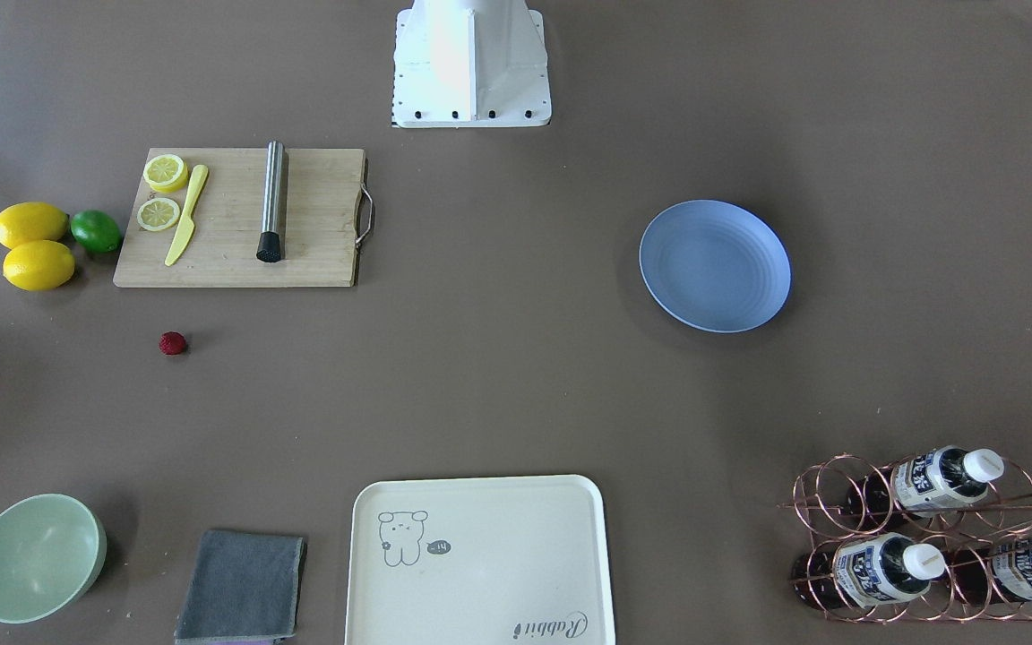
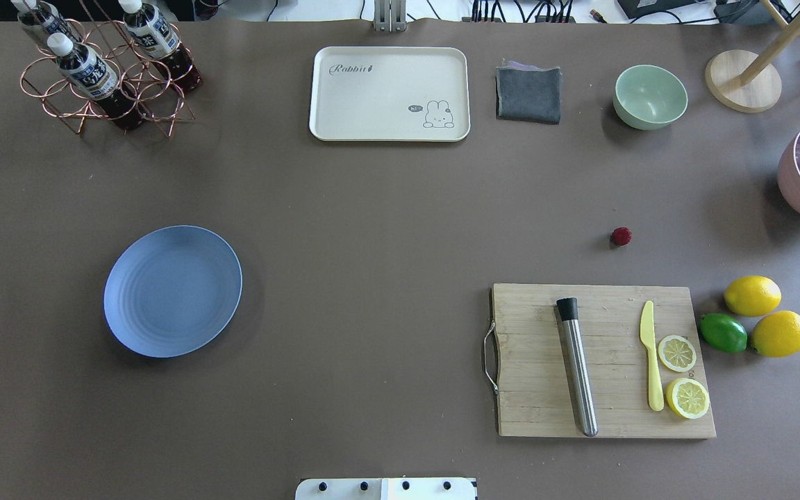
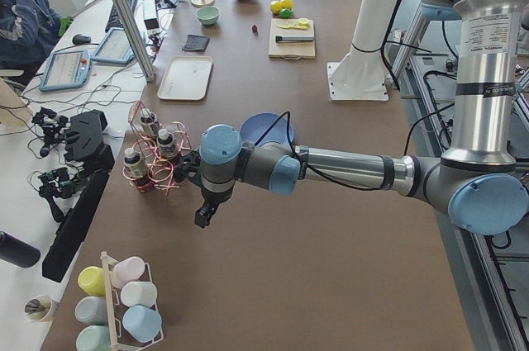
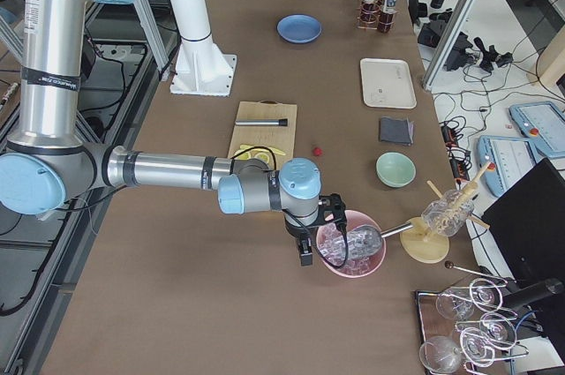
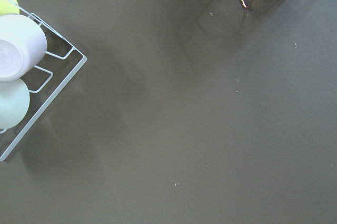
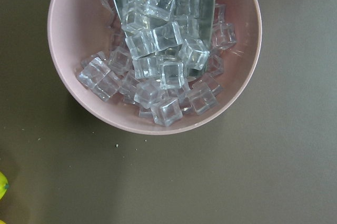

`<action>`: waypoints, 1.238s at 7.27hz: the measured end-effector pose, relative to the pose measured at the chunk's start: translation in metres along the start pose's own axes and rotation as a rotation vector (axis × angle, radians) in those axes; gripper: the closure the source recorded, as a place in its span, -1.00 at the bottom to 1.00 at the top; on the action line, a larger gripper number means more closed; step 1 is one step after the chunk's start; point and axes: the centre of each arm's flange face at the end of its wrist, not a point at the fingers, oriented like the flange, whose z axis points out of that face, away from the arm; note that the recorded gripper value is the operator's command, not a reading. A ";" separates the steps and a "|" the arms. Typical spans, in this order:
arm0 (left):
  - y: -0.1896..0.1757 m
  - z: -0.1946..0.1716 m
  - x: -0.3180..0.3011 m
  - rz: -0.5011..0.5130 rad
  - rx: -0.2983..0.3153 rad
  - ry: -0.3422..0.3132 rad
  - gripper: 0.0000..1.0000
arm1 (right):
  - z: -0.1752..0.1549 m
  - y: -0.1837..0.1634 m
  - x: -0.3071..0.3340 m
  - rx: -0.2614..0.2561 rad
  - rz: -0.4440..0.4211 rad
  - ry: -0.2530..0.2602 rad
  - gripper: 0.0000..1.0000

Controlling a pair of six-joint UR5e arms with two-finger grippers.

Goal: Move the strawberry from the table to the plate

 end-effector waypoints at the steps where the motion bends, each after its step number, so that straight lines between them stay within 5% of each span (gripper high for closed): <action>1: -0.004 0.001 0.010 -0.017 0.015 0.041 -0.96 | -0.001 -0.002 -0.001 0.004 -0.004 -0.001 -1.00; 5: -0.014 0.052 0.083 -0.124 0.079 0.138 -0.98 | -0.003 -0.001 -0.007 0.037 0.000 -0.028 -1.00; 9: 0.001 0.135 0.202 -0.231 0.107 0.210 -0.96 | 0.003 -0.014 -0.040 0.093 0.164 -0.071 -1.00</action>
